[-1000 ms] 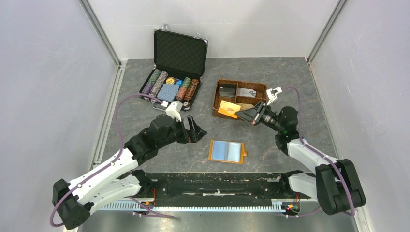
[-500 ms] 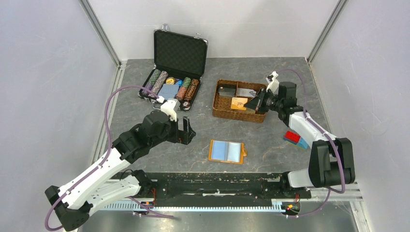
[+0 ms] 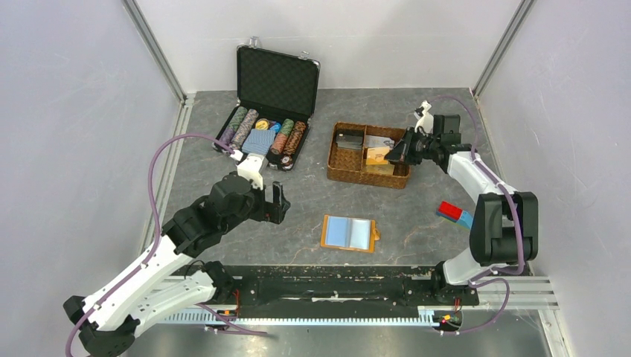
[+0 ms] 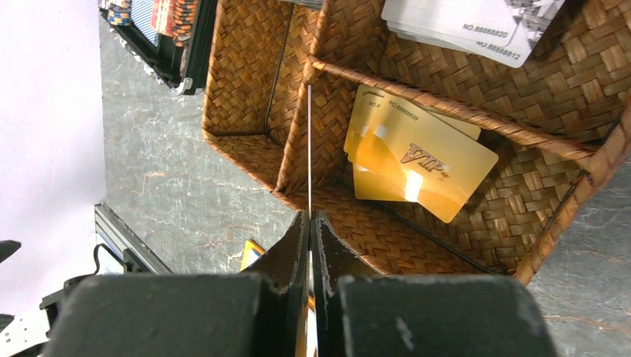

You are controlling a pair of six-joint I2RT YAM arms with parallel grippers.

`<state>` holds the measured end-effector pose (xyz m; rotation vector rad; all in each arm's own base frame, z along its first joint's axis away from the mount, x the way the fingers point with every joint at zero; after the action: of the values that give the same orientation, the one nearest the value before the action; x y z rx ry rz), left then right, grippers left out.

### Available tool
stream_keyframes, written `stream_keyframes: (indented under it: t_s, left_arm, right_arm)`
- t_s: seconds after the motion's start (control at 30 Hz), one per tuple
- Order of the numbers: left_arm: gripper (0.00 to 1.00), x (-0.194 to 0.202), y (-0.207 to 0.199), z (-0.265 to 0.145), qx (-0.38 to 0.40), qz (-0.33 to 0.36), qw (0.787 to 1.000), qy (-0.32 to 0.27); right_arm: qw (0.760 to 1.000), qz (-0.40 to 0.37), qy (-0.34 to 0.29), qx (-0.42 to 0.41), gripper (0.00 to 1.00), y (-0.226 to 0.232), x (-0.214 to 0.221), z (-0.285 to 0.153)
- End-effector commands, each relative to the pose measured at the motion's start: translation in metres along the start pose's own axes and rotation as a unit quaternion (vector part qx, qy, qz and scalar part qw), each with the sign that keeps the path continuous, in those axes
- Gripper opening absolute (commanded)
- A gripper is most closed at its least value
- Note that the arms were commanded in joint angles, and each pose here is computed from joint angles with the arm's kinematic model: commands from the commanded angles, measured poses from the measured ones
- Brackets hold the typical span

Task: Take the credit cards out of the card holder
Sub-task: Place the credit card in the storage box.

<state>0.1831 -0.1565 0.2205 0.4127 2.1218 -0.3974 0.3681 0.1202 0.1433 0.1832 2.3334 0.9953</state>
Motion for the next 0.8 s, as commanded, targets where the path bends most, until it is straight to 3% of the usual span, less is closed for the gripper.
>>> stream_keyframes:
  t_s: [0.0,0.77]
  left_arm:
    - [1.00,-0.013,0.007,-0.005,-0.014,0.024,0.999,-0.023]
    - [1.00,-0.013,0.007,-0.005,-0.013,0.024,0.999,-0.024]
  right_arm:
    - [1.000,-0.016,0.002,0.020,0.00,-0.006,-0.012,0.001]
    - [0.999,0.017,0.033,0.005,0.00,-0.021,-0.010,0.032]
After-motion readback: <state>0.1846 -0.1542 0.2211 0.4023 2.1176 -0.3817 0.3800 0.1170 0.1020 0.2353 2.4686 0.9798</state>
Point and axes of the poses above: each gripper's point midway between its finger pads, its own z axis out along the fingers, its own y axis along the line the jaws close on, x = y × z, the point moved 1 cm from there along -z, back along the fingers, and after that the axes turned 6 degrees about z, right-handed, at the moved point
